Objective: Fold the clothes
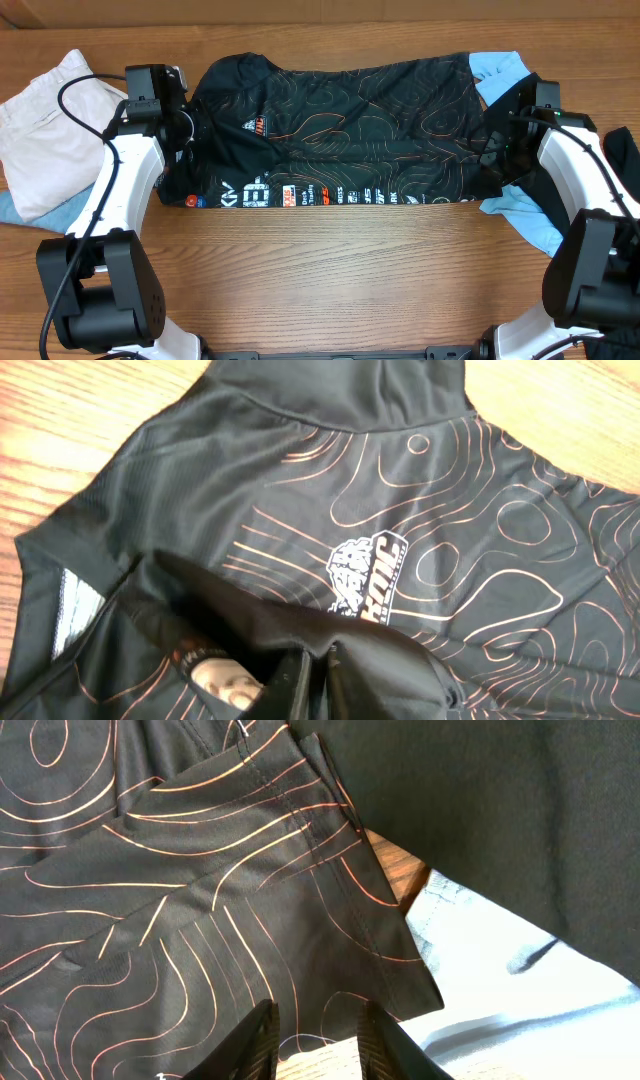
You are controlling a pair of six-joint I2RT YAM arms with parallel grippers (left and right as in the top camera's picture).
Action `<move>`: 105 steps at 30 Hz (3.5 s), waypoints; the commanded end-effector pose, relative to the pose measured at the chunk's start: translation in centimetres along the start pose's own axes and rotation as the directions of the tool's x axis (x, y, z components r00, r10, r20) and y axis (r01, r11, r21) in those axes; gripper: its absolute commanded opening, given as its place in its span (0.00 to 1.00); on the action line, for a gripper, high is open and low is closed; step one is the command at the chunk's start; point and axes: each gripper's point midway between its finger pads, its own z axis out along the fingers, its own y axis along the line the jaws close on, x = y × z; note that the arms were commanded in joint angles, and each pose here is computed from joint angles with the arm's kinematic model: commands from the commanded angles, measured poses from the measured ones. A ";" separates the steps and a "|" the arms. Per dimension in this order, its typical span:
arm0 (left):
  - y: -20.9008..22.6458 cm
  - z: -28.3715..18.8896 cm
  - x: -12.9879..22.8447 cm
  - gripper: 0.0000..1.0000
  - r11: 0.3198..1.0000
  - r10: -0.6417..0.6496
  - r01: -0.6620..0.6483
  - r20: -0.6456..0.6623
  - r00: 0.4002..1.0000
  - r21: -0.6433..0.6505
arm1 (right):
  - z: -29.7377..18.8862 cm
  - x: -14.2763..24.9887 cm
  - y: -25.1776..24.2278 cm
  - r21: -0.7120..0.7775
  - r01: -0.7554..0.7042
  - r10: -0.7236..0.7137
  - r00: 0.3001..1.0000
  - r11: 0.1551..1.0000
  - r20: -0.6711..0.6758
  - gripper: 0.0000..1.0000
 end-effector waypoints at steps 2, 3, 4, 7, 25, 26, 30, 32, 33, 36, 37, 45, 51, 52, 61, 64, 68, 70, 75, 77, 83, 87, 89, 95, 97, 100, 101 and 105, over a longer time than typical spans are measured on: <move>-0.4 -0.9 -0.5 0.47 1.000 -0.005 0.006 0.014 1.000 -0.001 | 0.0 -0.2 0.0 0.002 0.003 -0.003 1.000 1.000 0.009 0.30; -0.2 -0.9 -0.3 0.53 1.000 -0.008 0.008 0.008 1.000 -0.013 | 0.0 -0.2 0.0 0.002 0.003 -0.003 1.000 1.000 0.008 0.30; 0.1 -0.9 -0.1 0.57 1.000 -0.010 0.011 0.001 1.000 -0.025 | 0.0 -0.2 0.0 0.002 0.004 -0.004 1.000 1.000 0.008 0.30; 1.4 -1.1 1.0 0.58 0.995 -0.024 0.020 -0.038 0.999 -0.096 | 0.0 -0.1 0.0 0.003 0.004 -0.004 1.000 1.000 0.005 0.30; 8.9 -1.0 11.0 0.69 0.917 -0.115 -0.005 -0.278 0.954 -0.398 | -0.1 1.9 -1.2 0.058 0.001 0.003 0.997 0.998 -0.073 0.45; 9.2 -0.9 11.3 0.71 0.913 -0.121 -0.003 -0.277 0.953 -0.408 | -0.1 2.1 -1.3 0.060 0.001 0.004 0.997 0.998 -0.081 0.46; 9.6 -0.1 11.4 0.73 0.914 -0.112 0.002 -0.247 0.962 -0.406 | 0.7 2.9 -1.6 0.066 -0.001 0.007 0.995 0.998 -0.097 0.48; 9.6 0.2 11.4 0.73 0.916 -0.108 0.004 -0.237 0.965 -0.402 | 1.5 3.6 -1.9 0.069 -0.003 0.010 0.994 0.998 -0.107 0.49; 9.7 0.2 11.4 0.73 0.916 -0.107 0.005 -0.234 0.966 -0.401 | 2.0 4.0 -2.0 0.071 -0.005 0.013 0.994 0.997 -0.111 0.49; 9.7 0.3 11.4 0.73 0.916 -0.106 0.004 -0.233 0.967 -0.401 | 3.5 4.9 -2.3 0.066 -0.007 0.014 0.994 0.998 -0.109 0.50; 9.8 0.4 11.4 0.73 0.916 -0.107 0.004 -0.235 0.966 -0.402 | 4.0 5.0 -2.4 0.063 -0.007 0.013 0.995 0.998 -0.101 0.50; 10.1 1.1 12.0 0.74 0.912 -0.115 0.000 -0.257 0.960 -0.409 | 5.4 4.7 -3.0 0.079 -0.006 0.009 0.999 0.997 -0.046 0.50; 10.9 2.1 13.2 0.75 0.905 -0.131 -0.008 -0.297 0.946 -0.424 | 5.2 4.4 -5.1 0.154 -0.061 0.066 0.997 0.986 -0.028 0.50; 11.0 2.3 13.5 0.75 0.904 -0.134 -0.010 -0.306 0.942 -0.428 | 5.2 4.2 -5.5 0.163 -0.083 0.087 0.996 0.983 -0.020 0.50; 12.3 3.5 15.7 0.73 0.887 -0.165 -0.031 -0.377 0.911 -0.462 | 4.9 3.4 -9.8 0.182 -0.263 0.266 0.964 0.947 0.009 0.55; 13.4 2.9 16.3 0.72 0.857 -0.200 -0.027 -0.380 0.903 -0.515 | 4.9 3.2 -9.7 0.133 -0.296 0.298 0.955 0.946 0.002 0.57; 14.7 2.0 16.5 0.71 0.825 -0.219 -0.041 -0.385 0.896 -0.563 | 5.0 3.2 -9.2 0.111 -0.279 0.281 0.960 0.954 -0.010 0.60; 15.3 1.4 16.9 0.72 0.811 -0.238 -0.042 -0.395 0.887 -0.583 | 4.9 3.1 -9.1 0.110 -0.279 0.281 0.960 0.954 -0.006 0.61; 16.7 -0.3 18.2 0.71 0.780 -0.310 -0.031 -0.429 0.848 -0.624 | 4.0 1.6 -8.9 0.097 -0.280 0.279 0.960 0.955 0.024 0.63; 17.8 -1.5 18.6 0.72 0.733 -0.359 -0.020 -0.412 0.837 -0.680 | 3.3 0.5 -8.7 0.085 -0.281 0.277 0.960 0.956 0.049 0.63; 19.4 -2.3 18.6 0.75 0.696 -0.431 0.042 -0.369 0.824 -0.717 | -1.0 -5.7 -5.0 -0.092 -0.152 0.166 0.973 0.984 0.162 0.63; 18.2 -1.2 18.2 0.77 0.746 -0.395 0.045 -0.388 0.833 -0.664 | -3.6 -9.2 -2.8 -0.165 -0.009 0.055 0.959 0.986 0.277 0.49; 17.3 -0.3 18.0 0.77 0.780 -0.379 0.060 -0.394 0.837 -0.622 | -3.7 -9.9 -1.7 -0.184 0.062 -0.001 0.950 0.981 0.311 0.22; 16.2 0.8 17.5 0.77 0.812 -0.363 0.086 -0.385 0.848 -0.577 | -1.4 -10.3 -0.3 -0.184 0.146 -0.083 0.946 0.972 0.313 0.15; 16.2 0.8 17.4 0.77 0.813 -0.361 0.087 -0.381 0.851 -0.575 | 0.4 -10.2 0.1 -0.183 0.167 -0.108 0.950 0.969 0.293 0.15; 16.2 0.9 17.3 0.78 0.814 -0.360 0.088 -0.380 0.852 -0.575 | 2.9 -10.2 0.2 -0.188 0.166 -0.112 0.957 0.968 0.267 0.15; 16.2 0.9 17.3 0.79 0.814 -0.361 0.088 -0.380 0.852 -0.575 | 3.8 -10.2 0.3 -0.192 0.167 -0.114 0.959 0.967 0.260 0.15; 16.0 1.0 17.3 0.79 0.820 -0.362 0.096 -0.381 0.851 -0.565 | 7.7 -10.5 0.3 -0.196 0.166 -0.116 0.962 0.966 0.246 0.15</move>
